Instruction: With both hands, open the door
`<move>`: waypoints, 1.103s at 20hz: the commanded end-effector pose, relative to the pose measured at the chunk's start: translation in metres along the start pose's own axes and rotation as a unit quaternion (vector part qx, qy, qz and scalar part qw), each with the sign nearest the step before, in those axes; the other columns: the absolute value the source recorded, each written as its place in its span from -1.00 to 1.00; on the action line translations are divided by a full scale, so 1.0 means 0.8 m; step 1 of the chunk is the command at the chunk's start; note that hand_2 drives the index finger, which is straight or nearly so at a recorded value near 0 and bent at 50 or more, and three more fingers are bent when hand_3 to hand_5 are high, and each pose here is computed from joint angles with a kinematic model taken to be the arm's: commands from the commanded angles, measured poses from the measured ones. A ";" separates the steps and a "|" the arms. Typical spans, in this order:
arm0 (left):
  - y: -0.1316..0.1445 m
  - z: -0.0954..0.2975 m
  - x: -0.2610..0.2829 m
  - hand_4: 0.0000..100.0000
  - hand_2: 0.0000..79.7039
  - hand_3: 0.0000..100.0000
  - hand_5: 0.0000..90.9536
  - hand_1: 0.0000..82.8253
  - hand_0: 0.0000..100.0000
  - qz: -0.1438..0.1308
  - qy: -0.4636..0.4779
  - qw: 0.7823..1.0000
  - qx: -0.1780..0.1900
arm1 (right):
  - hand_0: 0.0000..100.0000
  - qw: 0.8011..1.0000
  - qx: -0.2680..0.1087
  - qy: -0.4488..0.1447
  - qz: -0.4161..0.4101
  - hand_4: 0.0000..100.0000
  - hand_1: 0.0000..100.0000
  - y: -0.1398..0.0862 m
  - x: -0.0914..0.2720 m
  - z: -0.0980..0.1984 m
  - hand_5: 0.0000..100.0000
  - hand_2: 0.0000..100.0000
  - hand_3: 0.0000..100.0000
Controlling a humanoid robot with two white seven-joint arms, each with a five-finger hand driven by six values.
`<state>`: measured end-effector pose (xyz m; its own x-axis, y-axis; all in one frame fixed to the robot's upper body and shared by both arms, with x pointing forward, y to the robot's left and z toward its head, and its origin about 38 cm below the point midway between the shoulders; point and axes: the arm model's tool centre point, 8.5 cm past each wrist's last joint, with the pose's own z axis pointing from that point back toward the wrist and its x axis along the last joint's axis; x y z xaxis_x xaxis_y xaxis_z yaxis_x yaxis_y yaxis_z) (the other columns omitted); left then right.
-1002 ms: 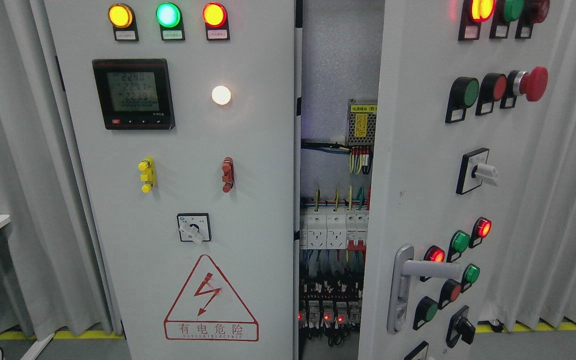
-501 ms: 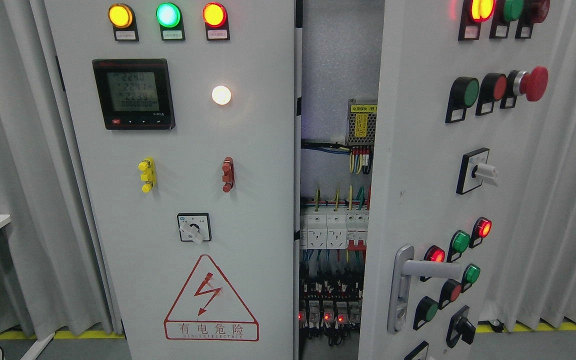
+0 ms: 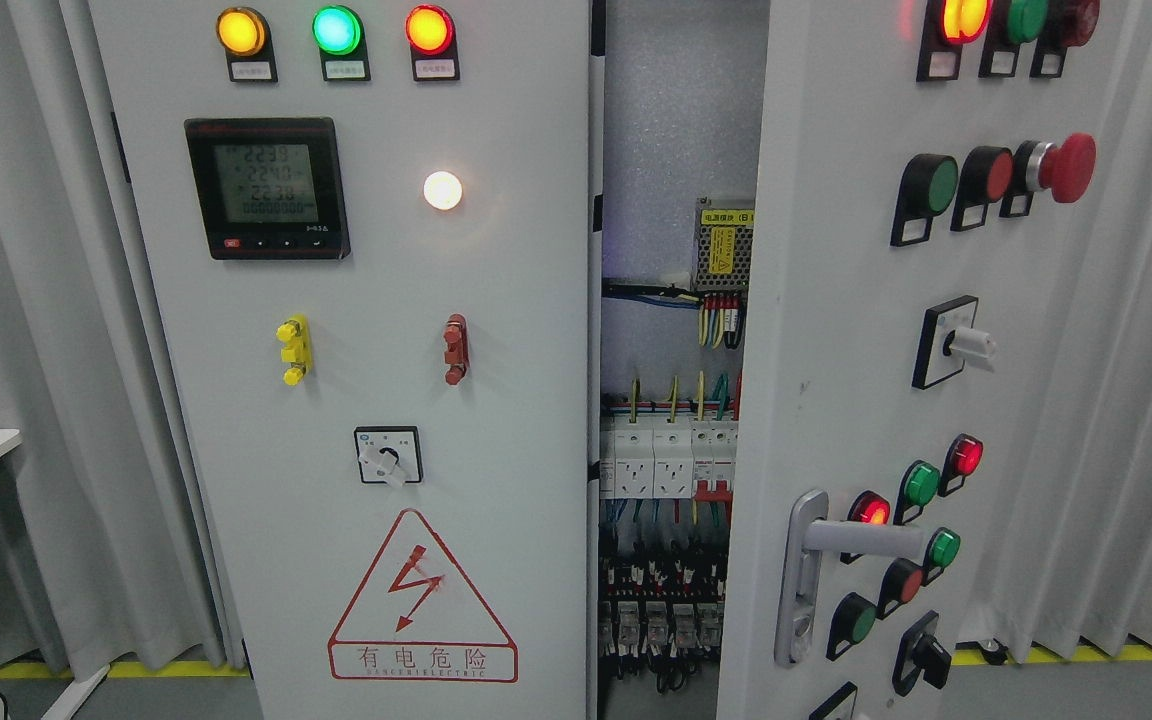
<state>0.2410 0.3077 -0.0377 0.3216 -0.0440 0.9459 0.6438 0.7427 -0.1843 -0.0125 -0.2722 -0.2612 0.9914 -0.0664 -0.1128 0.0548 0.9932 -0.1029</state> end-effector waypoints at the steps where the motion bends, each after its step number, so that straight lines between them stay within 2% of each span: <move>1: -0.050 0.006 0.224 -0.93 -0.93 -0.95 -1.00 -1.00 -0.41 -0.211 -0.155 0.959 -0.112 | -0.56 1.000 0.002 -0.002 -0.004 -1.00 -1.00 0.001 0.012 0.002 -1.00 -1.00 -1.00; 3: -0.054 0.004 0.261 -0.93 -0.93 -0.95 -1.00 -1.00 -0.41 -0.225 -0.191 0.948 -0.122 | -0.56 1.000 0.002 -0.001 -0.003 -1.00 -1.00 0.001 0.012 0.002 -1.00 -1.00 -1.00; 6: -0.041 0.000 0.325 -0.93 -0.93 -0.95 -1.00 -1.00 -0.41 -0.233 -0.244 0.933 -0.129 | -0.56 1.000 0.002 -0.002 -0.004 -1.00 -1.00 0.001 0.012 0.002 -1.00 -1.00 -1.00; 10: -0.028 -0.007 0.399 -0.93 -0.93 -0.95 -1.00 -1.00 -0.41 -0.193 -0.258 0.935 -0.146 | -0.56 1.000 0.002 -0.001 -0.004 -1.00 -1.00 0.001 0.012 0.002 -1.00 -1.00 -1.00; 14: -0.030 -0.009 0.446 -0.93 -0.93 -0.94 -1.00 -1.00 -0.41 -0.190 -0.277 0.927 -0.165 | -0.56 1.000 0.002 -0.002 -0.004 -1.00 -1.00 0.001 0.012 0.002 -1.00 -1.00 -1.00; 16: -0.033 -0.010 0.473 -0.93 -0.93 -0.94 -1.00 -1.00 -0.41 -0.175 -0.276 0.927 -0.183 | -0.56 1.000 0.002 -0.001 -0.004 -1.00 -1.00 0.001 0.012 0.002 -1.00 -1.00 -1.00; 18: -0.036 -0.008 0.501 -0.93 -0.93 -0.94 -1.00 -1.00 -0.41 -0.149 -0.275 0.926 -0.209 | -0.56 1.000 0.002 -0.001 -0.004 -1.00 -1.00 0.001 0.012 0.002 -1.00 -1.00 -1.00; 22: -0.052 -0.016 0.548 -0.93 -0.93 -0.94 -1.00 -1.00 -0.41 -0.137 -0.283 0.917 -0.244 | -0.56 1.000 0.002 -0.002 -0.003 -1.00 -1.00 0.001 0.012 0.002 -1.00 -1.00 -1.00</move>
<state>0.3723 0.2679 0.3002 -0.1110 0.1934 0.9748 0.8834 0.4685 0.0076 -0.0126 -0.2722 -0.2612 0.9913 -0.0665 -0.1140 0.0548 0.9932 -0.1026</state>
